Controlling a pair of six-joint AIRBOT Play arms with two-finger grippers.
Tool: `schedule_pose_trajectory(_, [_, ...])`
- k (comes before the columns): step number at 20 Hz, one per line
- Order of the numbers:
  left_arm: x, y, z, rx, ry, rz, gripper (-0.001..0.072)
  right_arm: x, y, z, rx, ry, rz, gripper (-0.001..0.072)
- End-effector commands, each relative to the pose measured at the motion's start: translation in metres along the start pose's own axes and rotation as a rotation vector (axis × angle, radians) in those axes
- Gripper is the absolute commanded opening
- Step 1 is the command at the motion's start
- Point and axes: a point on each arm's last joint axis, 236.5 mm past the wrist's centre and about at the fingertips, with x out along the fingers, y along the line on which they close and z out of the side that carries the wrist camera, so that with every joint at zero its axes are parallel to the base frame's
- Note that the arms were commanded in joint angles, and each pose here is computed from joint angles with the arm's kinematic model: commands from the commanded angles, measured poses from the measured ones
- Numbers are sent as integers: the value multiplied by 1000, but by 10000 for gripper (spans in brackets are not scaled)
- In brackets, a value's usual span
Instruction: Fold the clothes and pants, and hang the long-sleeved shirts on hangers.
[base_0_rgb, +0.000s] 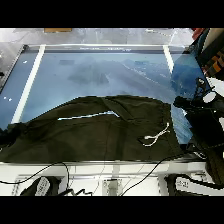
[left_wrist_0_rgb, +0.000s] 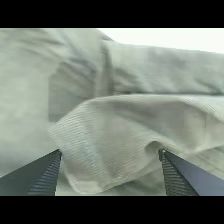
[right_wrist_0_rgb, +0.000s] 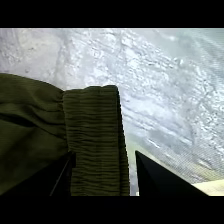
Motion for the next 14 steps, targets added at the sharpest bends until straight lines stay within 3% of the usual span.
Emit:
schedule_pose_trajectory(1, [-3, 5, -5, 12, 25, -9, 708, 0, 1, 0, 5, 1, 4, 416])
schedule_pose_trajectory(9, [-17, -2, 44, 1, -124, -19, 692, 0, 3, 0, 11, 1, 11, 416])
schedule_pose_trajectory(14, [29, -5, 27, -95, 39, -75, 692, 0, 3, 0, 11, 1, 11, 416])
